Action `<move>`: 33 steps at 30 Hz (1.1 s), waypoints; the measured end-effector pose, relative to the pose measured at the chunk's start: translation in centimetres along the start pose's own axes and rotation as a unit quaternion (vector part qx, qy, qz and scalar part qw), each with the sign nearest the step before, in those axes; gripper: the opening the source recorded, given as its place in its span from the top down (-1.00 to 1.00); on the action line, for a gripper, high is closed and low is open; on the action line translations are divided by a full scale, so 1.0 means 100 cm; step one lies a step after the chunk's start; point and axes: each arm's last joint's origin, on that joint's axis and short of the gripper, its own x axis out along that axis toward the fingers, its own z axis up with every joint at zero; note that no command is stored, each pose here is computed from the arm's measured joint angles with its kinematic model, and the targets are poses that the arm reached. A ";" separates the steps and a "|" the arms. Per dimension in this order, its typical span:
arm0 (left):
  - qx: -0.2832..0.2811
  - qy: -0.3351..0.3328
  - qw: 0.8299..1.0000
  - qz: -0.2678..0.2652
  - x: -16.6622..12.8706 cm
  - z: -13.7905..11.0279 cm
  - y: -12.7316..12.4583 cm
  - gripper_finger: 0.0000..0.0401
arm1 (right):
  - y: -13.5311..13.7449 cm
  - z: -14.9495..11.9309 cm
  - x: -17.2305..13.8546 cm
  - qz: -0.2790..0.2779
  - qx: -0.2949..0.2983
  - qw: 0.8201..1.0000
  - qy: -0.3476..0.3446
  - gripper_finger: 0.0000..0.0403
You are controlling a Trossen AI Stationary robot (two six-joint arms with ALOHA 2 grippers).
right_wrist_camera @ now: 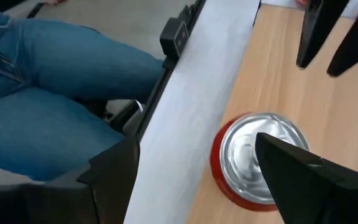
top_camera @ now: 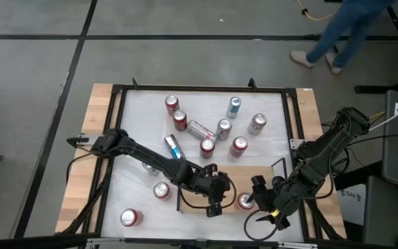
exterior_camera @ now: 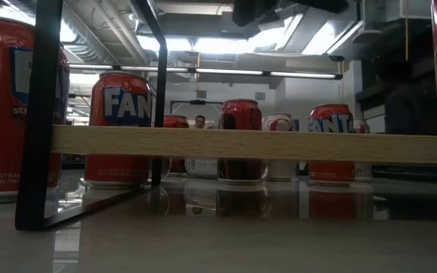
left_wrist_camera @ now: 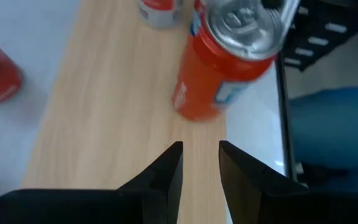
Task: Place canned beverage on shelf
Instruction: Adjust the orange soda can on the shelf
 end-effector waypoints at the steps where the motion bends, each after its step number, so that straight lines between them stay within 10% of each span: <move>1: 0.000 -0.003 1.000 0.008 0.002 -0.001 0.000 0.53 | 0.000 -0.001 0.000 0.002 0.000 1.000 0.004 -0.54; 33: 0.007 -0.086 0.995 -0.051 0.047 0.000 -0.011 0.53 | -0.002 -0.007 -0.001 -0.002 0.000 0.999 0.039 -0.54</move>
